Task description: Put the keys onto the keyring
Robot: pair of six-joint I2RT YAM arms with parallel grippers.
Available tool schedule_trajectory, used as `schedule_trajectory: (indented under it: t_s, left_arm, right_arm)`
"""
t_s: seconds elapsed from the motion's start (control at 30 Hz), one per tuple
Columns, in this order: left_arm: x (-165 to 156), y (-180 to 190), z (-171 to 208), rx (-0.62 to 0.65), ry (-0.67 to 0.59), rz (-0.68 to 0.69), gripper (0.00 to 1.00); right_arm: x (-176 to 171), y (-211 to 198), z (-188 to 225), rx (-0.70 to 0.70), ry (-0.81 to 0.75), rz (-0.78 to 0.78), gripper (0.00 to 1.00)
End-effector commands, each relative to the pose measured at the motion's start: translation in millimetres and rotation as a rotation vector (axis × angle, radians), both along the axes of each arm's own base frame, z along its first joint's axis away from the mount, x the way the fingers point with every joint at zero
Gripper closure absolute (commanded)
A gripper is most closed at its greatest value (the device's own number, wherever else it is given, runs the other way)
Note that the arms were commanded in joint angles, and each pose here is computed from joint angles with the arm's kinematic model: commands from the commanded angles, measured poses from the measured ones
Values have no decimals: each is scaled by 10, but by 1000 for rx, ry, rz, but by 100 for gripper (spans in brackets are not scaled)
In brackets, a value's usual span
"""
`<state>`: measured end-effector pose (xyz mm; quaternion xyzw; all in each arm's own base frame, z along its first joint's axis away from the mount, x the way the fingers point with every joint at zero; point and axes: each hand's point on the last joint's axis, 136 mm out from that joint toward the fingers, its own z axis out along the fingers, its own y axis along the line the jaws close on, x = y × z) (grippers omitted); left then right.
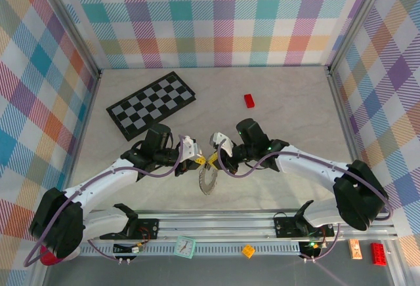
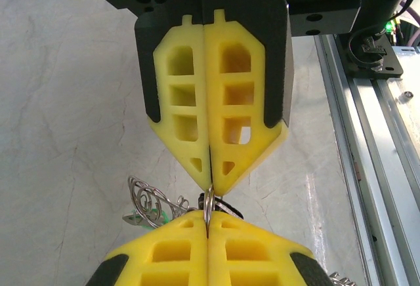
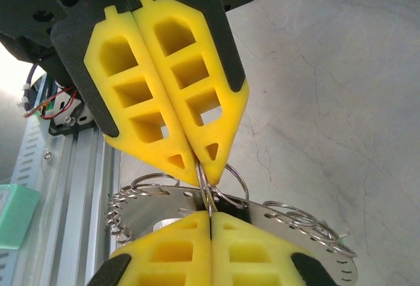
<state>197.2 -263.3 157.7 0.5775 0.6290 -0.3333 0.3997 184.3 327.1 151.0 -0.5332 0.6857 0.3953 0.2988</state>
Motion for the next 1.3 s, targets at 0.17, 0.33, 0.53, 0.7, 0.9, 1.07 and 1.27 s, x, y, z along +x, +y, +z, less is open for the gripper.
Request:
schedule_trajectory:
  t_s: [0.17, 0.33, 0.53, 0.7, 0.9, 1.07, 1.27]
  left_arm:
    - [-72, -72, 148, -65, -31, -49, 100]
    - [-61, -88, 185, -93, -37, -41, 100]
    - [-50, -89, 185, -95, -38, -33, 100]
    - [-58, -94, 173, -105, -26, -29, 100]
    - [-61, -125, 209, -144, 8, -22, 100]
    - [-43, -139, 209, -156, 30, -7, 100]
    - [20, -153, 226, -155, 78, 32, 100]
  right_arm:
    - [4, -29, -64, -13, -4, -5, 100]
    - [1, -22, -230, -16, 84, -6, 100]
    - [6, 46, -153, 32, 96, 4, 100]
    - [22, -18, -46, 69, 5, -20, 74]
    - [102, -97, 76, 121, -126, -85, 71]
    - [68, -141, 36, 118, -144, -85, 71]
    - [-19, -135, -165, 93, -132, -87, 68]
